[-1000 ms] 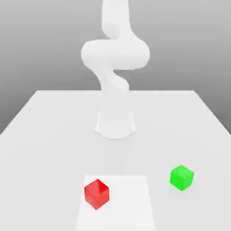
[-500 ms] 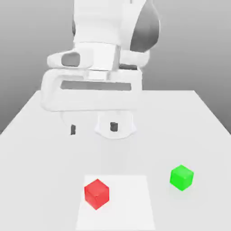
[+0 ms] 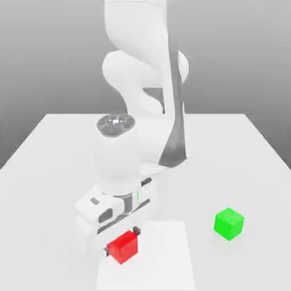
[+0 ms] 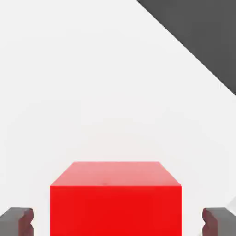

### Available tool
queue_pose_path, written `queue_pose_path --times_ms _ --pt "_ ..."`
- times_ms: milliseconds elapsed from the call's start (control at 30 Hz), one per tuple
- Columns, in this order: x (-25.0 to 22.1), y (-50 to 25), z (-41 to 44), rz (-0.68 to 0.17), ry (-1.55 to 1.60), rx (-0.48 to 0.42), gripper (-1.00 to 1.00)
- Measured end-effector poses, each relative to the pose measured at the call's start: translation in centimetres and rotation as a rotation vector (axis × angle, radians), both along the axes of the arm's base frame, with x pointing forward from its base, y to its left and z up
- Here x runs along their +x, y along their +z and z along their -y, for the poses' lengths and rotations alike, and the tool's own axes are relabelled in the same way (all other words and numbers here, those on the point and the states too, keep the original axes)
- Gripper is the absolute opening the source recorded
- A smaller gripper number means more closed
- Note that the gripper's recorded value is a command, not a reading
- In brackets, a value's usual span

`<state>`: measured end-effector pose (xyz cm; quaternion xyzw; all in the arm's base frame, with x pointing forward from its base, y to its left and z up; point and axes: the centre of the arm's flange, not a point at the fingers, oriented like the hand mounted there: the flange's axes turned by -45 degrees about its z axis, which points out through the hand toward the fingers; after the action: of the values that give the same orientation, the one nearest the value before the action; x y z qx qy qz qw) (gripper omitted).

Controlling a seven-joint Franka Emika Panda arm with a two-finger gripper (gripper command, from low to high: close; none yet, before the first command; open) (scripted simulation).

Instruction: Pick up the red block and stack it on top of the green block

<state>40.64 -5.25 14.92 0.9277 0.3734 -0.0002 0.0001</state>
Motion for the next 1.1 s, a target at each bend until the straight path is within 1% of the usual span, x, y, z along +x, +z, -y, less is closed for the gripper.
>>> queue_pose_path --times_ms 133,333,533,800,867,1033,1067,1100 --pt "0.0 -0.2 0.0 -0.001 0.0 0.001 -1.0" --pt "0.0 5.4 -0.4 -0.001 0.004 0.002 -1.0" --pt "-1.0 7.5 -11.5 -0.001 0.126 0.005 -1.0" --pt "-6.6 9.4 -24.0 -0.001 0.245 0.003 -1.0" --pt "-7.9 9.0 -25.7 0.0 0.261 0.0 -1.0" --pt "-8.2 4.5 -26.3 0.001 0.264 -0.001 -1.0" --pt "-8.2 3.7 -26.2 0.0 0.264 -0.001 1.0" --pt "-8.2 3.7 -26.2 0.0 0.264 -0.001 1.0"
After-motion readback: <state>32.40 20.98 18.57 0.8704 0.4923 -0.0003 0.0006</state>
